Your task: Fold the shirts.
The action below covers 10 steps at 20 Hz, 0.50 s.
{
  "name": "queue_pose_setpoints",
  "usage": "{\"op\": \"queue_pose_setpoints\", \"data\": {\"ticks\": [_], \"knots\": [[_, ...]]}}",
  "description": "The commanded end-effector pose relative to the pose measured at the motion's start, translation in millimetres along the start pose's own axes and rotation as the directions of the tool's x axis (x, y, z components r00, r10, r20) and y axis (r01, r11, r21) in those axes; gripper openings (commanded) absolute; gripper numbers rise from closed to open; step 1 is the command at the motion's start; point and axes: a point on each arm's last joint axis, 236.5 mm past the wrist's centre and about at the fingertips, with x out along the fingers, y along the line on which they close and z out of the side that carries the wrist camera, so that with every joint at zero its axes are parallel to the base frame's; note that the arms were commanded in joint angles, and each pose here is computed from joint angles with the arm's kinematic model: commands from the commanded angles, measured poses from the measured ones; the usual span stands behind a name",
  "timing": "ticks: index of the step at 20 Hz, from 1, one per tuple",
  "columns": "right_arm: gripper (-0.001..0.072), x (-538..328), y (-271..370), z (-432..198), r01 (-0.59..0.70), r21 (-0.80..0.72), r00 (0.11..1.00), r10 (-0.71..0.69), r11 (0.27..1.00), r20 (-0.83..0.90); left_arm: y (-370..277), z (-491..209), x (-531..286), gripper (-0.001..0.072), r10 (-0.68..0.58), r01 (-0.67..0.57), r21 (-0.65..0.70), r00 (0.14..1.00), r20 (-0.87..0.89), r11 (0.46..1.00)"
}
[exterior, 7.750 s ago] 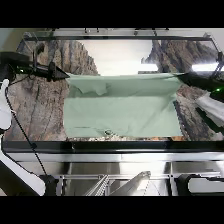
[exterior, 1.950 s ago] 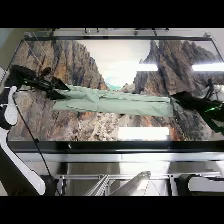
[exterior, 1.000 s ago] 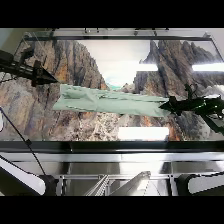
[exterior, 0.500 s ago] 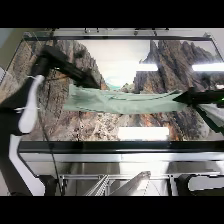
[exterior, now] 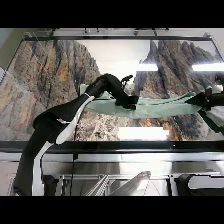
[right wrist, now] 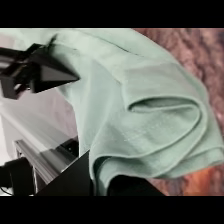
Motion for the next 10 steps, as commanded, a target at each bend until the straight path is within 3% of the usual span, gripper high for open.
{"op": "queue_pose_setpoints", "data": {"ticks": [1,3,6,10], "knots": [[0.0021,-11,17,-2,-0.013,-0.065,1.0,0.012,0.998,-0.018,6,1,22,0.002,0.093,-0.094,0.009,0.995,0.029,0.996],[0.0021,-22,37,14,-0.03,-0.119,0.999,0.034,0.992,0.031,1,0,25,0.002,0.092,-0.092,0.008,0.995,0.031,0.996],[0.0021,-38,87,47,-0.152,-0.21,0.973,0.184,0.966,0.143,-18,-1,18,0.0024,0.033,-0.033,0.041,0.999,0.013,0.999],[0.0021,-7,131,44,-0.251,-0.246,0.96,0.274,0.936,0.063,-55,1,-113,0.0024,-0.098,0.102,0.173,0.995,-0.029,0.98]]}}
